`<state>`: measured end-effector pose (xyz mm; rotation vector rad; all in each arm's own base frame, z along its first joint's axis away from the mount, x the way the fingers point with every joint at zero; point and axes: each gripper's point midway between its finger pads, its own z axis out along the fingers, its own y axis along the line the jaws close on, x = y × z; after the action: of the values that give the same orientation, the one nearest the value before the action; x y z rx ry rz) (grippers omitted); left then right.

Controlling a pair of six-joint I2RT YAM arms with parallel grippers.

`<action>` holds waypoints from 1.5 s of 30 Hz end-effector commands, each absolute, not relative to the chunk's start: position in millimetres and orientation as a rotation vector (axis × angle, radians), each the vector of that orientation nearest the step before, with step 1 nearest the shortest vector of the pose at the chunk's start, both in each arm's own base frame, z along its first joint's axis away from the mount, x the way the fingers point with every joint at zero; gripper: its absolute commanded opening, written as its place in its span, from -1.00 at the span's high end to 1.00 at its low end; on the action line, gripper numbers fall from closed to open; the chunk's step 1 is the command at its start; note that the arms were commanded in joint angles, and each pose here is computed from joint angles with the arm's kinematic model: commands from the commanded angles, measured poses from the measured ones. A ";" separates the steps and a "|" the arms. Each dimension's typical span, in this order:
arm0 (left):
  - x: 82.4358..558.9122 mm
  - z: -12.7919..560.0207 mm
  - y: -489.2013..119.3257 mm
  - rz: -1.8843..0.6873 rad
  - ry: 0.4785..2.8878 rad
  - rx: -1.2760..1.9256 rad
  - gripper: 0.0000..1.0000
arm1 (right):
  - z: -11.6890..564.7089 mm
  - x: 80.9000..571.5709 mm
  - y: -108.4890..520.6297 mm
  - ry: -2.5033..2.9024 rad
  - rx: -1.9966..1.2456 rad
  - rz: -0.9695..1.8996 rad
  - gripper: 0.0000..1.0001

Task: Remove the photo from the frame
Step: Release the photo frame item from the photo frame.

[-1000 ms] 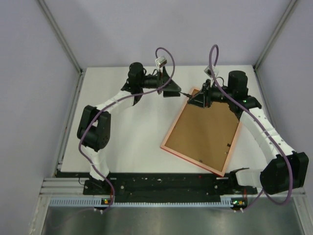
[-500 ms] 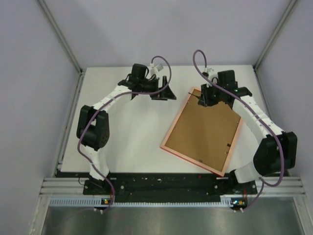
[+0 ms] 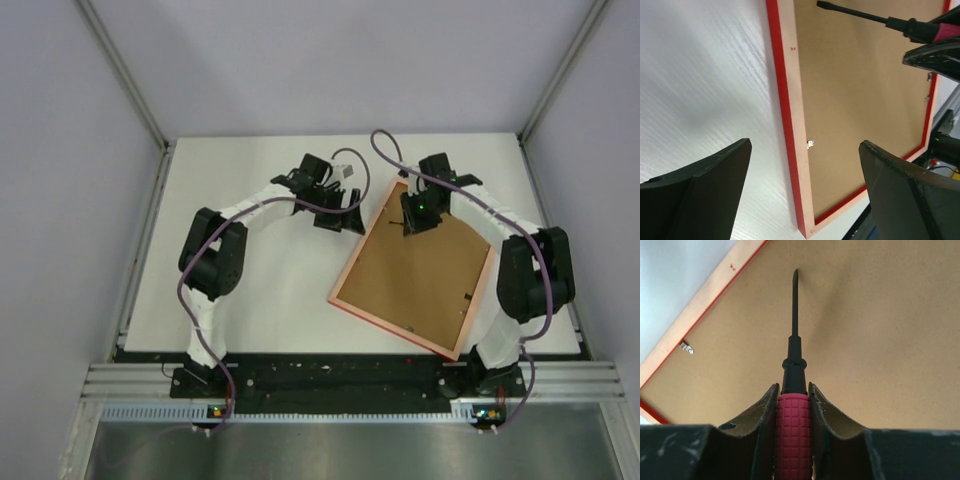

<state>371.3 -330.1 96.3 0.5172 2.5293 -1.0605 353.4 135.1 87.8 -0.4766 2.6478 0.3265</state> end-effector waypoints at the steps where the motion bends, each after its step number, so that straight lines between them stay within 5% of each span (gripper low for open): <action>1: 389.7 89.5 -330.2 -0.918 2.509 0.533 -0.90 | 109.2 375.6 150.2 2.571 -0.487 0.359 1.00; 9: 392.0 75.8 -340.2 -0.840 2.533 0.559 -0.88 | 111.7 390.2 164.8 2.564 -0.487 0.429 1.00; 38: 380.7 34.0 -358.3 -0.723 2.603 0.614 -0.24 | 103.6 407.2 160.3 2.555 -0.474 0.332 1.00; 45: 379.7 21.6 -355.7 -0.684 2.628 0.615 -0.22 | 105.7 409.3 164.4 2.547 -0.480 0.349 1.00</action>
<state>377.1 -359.1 37.0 0.5984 2.6098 -0.7498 390.7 152.2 86.9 -0.4755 2.6226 0.3290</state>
